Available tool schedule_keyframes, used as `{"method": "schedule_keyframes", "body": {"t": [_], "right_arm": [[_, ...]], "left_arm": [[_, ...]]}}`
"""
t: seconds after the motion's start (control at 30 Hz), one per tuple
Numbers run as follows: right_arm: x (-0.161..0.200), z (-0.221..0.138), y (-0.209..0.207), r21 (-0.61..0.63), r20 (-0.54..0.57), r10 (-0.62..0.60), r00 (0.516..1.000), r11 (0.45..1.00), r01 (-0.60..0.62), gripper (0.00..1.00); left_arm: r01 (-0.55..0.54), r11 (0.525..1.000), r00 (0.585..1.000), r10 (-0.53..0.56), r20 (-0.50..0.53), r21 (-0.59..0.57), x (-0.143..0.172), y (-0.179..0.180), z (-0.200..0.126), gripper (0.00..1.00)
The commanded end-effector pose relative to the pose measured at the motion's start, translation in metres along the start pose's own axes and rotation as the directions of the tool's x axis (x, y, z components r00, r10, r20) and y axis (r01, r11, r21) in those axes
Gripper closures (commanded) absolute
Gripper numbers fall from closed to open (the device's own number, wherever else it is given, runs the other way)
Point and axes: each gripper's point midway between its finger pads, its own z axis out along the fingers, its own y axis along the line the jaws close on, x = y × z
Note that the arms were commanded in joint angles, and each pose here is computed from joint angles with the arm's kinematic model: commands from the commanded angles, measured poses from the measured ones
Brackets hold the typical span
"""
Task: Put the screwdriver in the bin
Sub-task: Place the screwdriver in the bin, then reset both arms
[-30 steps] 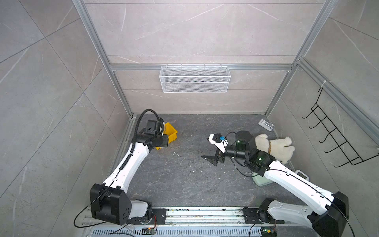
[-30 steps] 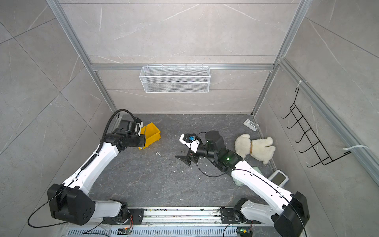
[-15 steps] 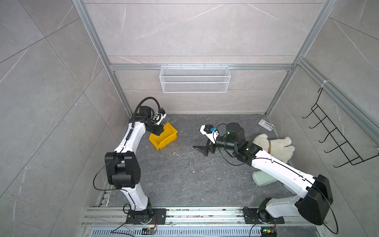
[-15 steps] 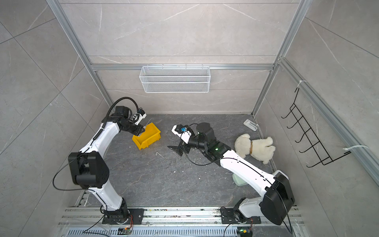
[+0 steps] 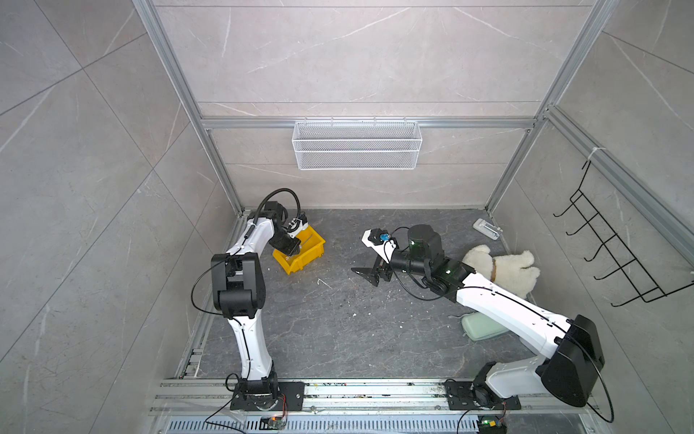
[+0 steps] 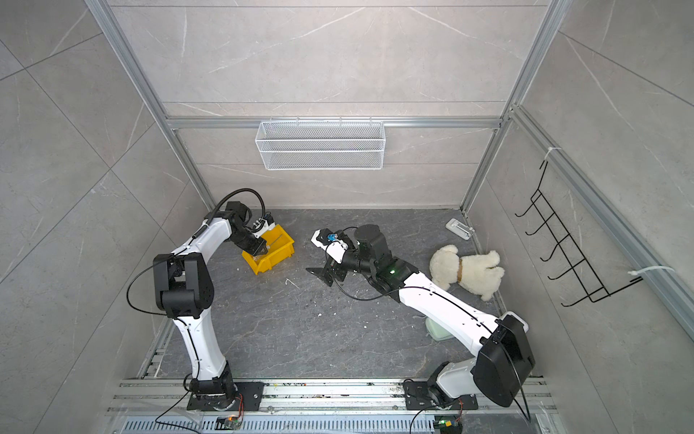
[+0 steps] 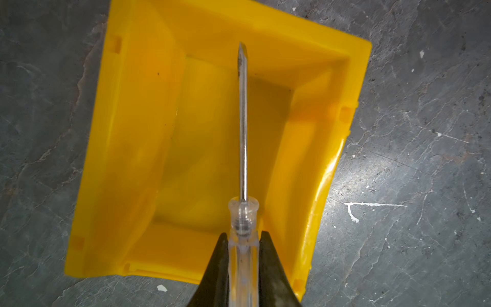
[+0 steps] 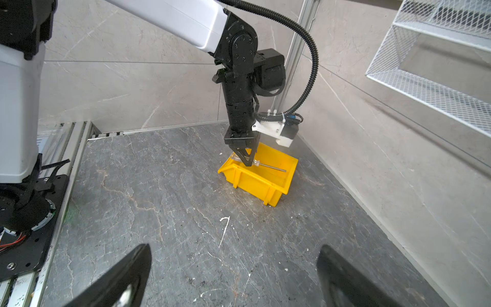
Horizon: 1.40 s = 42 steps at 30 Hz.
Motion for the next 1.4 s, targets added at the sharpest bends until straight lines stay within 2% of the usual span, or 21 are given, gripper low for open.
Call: {"method": "schedule_keyframes", "body": {"t": [0.0,0.2,0.43,0.63,0.77,0.87,1.0,1.17,1.2,1.37], "right_arm": [[-0.003,0.001,0.003,-0.007,-0.023,-0.022,1.000,1.000,0.022,0.01],[-0.005,-0.001,0.005,-0.008,-0.020,-0.033,0.999,0.999,0.033,0.01],[-0.007,-0.002,0.004,-0.001,-0.015,-0.036,0.999,0.999,0.036,0.01],[-0.008,-0.006,0.004,0.009,-0.008,-0.036,0.999,0.999,0.036,0.01],[-0.007,-0.008,-0.002,0.058,0.007,-0.024,1.000,0.998,0.023,0.01],[-0.005,-0.011,-0.009,0.111,0.022,-0.015,1.000,0.994,0.012,0.01],[0.003,-0.023,-0.023,0.230,0.021,-0.014,1.000,0.973,0.009,0.01],[0.025,-0.048,-0.045,0.399,0.018,0.017,1.000,0.917,-0.022,0.01],[0.031,-0.054,-0.050,0.429,0.018,0.027,0.999,0.903,-0.032,0.01],[0.081,-0.097,-0.082,0.608,0.016,0.112,0.994,0.788,-0.099,0.01]], "left_arm": [[-0.010,1.000,0.999,0.010,-0.031,-0.010,0.004,0.007,0.008,0.98],[-0.013,1.000,0.999,0.012,-0.041,-0.027,0.004,0.009,0.002,0.73],[-0.018,0.995,1.000,0.020,0.018,-0.097,-0.012,0.014,-0.033,0.43],[-0.006,0.980,0.994,0.026,0.102,-0.197,-0.030,0.019,-0.077,0.32],[0.049,0.976,0.976,-0.002,0.217,-0.214,-0.043,0.010,-0.109,0.25],[0.115,0.970,0.948,-0.043,0.315,-0.213,-0.048,0.001,-0.133,0.21],[0.191,0.957,0.884,-0.070,0.462,-0.219,-0.046,-0.013,-0.159,0.18],[0.304,0.921,0.806,-0.111,0.582,-0.245,-0.013,-0.030,-0.173,0.15],[0.333,0.908,0.779,-0.112,0.617,-0.255,-0.007,-0.031,-0.177,0.14],[0.449,0.839,0.684,-0.101,0.723,-0.308,0.045,-0.038,-0.163,0.13]]}}
